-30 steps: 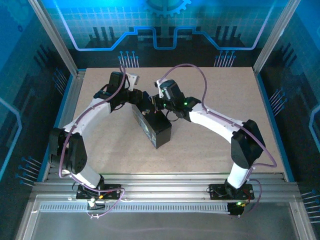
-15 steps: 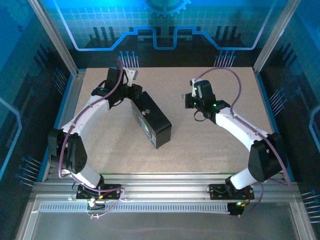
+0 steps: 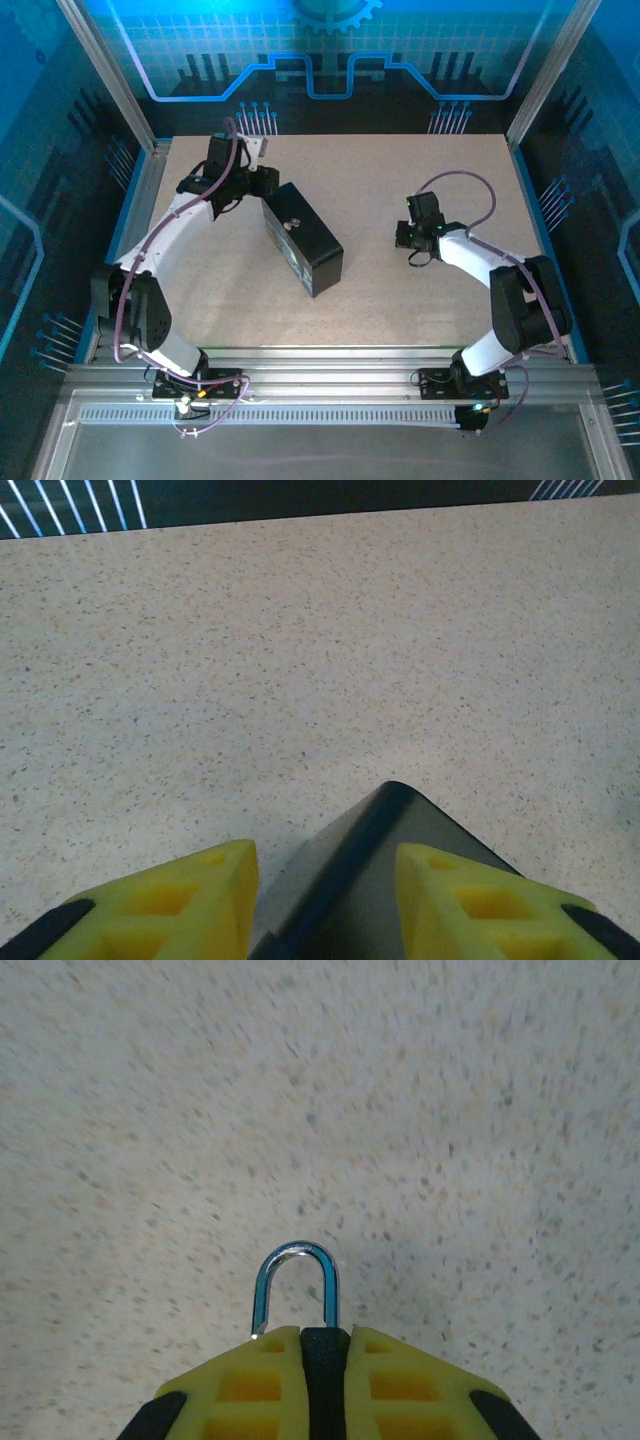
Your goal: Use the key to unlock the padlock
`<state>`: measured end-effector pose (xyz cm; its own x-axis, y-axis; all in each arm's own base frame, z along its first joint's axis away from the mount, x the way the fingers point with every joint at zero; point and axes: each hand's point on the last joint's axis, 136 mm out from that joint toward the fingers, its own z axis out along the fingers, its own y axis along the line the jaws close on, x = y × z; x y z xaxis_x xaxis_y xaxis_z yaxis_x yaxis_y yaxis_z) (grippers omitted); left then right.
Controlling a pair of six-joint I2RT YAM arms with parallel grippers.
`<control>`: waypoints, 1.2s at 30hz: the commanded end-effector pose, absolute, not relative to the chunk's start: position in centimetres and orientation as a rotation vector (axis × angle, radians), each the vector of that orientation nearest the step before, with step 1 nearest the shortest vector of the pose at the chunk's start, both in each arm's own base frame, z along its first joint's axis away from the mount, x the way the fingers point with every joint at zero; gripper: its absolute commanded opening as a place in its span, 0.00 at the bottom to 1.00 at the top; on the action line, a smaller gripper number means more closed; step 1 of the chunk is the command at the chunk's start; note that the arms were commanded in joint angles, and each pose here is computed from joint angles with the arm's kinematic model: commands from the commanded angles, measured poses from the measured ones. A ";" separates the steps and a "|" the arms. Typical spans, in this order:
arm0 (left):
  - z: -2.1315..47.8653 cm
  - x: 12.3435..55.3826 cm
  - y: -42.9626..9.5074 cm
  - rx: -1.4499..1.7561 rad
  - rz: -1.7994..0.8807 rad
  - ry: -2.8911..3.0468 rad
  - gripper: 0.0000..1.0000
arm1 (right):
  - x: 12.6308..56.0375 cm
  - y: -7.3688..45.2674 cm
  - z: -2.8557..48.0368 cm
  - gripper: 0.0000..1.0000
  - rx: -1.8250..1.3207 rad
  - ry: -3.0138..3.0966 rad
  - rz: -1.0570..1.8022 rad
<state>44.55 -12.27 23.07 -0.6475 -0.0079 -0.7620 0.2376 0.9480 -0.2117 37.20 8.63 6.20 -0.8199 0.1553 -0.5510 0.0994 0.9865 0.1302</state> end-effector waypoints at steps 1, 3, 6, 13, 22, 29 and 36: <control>24.0 43.8 -11.0 0.106 -0.354 2.238 0.42 | 37.5 7.5 4.8 0.11 0.256 2.544 0.106; 24.2 43.7 -10.6 0.095 -0.351 2.232 0.42 | 37.5 7.4 4.2 0.12 0.257 2.557 0.092; 24.5 43.5 -10.2 0.086 -0.348 2.227 0.43 | 37.7 7.3 4.3 0.21 0.265 2.557 0.090; 24.7 42.9 -8.8 0.043 -0.333 2.252 0.44 | 38.9 7.2 7.5 0.42 0.201 2.508 0.094; 24.6 42.5 -6.2 -0.082 -0.418 2.263 0.99 | 39.8 16.6 19.4 0.95 -0.297 2.275 0.448; 25.1 43.0 -2.9 -0.272 -0.322 2.196 0.99 | 35.8 25.3 23.6 1.00 -0.632 2.191 0.599; 25.3 42.7 -1.5 -0.409 -0.450 2.127 0.99 | 32.4 31.2 23.6 1.00 -0.818 2.184 0.642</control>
<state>42.76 -1.99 23.86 -0.5986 -0.3596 -0.7158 -0.1042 0.9210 -0.3755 33.51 29.72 24.61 -0.5423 -0.2887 -0.7890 -0.6777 0.7054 0.2076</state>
